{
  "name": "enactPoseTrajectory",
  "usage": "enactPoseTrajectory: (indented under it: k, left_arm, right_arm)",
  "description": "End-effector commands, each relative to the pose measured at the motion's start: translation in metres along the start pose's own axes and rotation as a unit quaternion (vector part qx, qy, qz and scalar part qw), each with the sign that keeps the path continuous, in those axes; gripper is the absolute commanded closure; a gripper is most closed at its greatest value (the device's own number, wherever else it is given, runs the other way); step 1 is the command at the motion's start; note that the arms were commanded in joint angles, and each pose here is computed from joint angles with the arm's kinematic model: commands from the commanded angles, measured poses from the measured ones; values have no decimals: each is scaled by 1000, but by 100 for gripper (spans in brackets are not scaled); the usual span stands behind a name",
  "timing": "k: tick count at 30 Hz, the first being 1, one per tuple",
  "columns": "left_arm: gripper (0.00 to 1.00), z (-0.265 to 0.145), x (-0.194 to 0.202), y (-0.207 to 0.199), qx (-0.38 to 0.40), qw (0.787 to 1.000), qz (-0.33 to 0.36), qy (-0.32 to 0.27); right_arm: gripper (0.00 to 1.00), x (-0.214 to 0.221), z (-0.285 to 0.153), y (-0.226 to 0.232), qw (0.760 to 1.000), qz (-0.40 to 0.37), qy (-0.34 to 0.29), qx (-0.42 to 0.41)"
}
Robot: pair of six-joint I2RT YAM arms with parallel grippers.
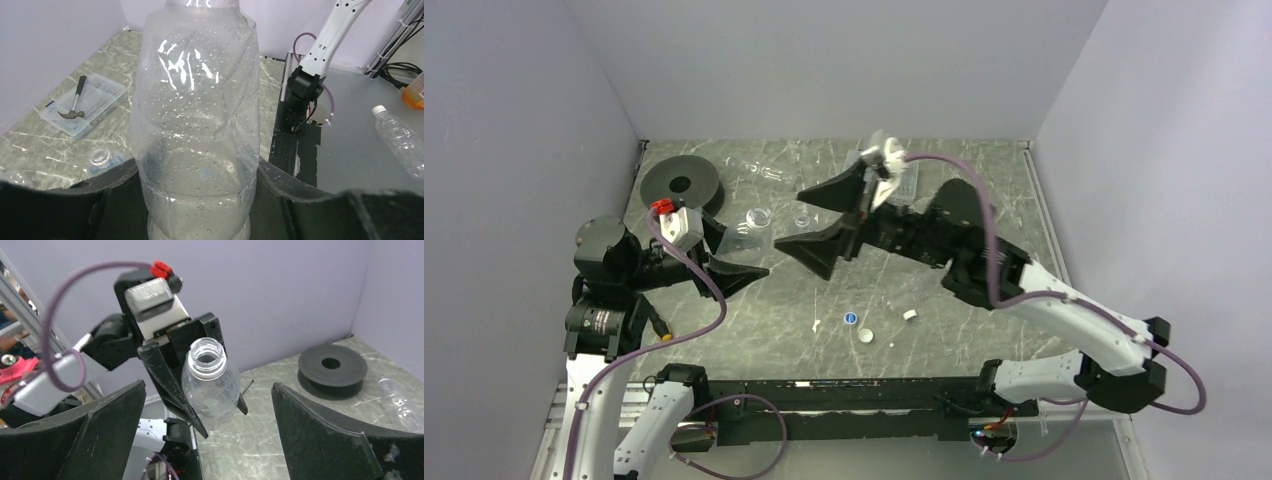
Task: Unscrew the bottle caps
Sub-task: Place the plastic bottle at the center of the board.
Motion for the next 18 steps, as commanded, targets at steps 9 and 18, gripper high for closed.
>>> enactPoseTrajectory:
  k: [9, 18]
  left_arm:
    - [100, 0, -3, -9, 31, 999, 2, 6]
    - [96, 0, -2, -11, 35, 999, 0, 6]
  right_arm:
    - [12, -6, 52, 11, 997, 20, -55, -59]
    - [31, 3, 68, 12, 996, 34, -48, -68]
Point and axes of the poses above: each gripper's point midway between its finger pads, its own z axis out along the fingers, its own y axis along the line the jaws close on, x = y × z, the point moved 2 cm from there along -z, back along the fingers, and after that the axes turned 14 degrees about -z, right-handed, at the moved point
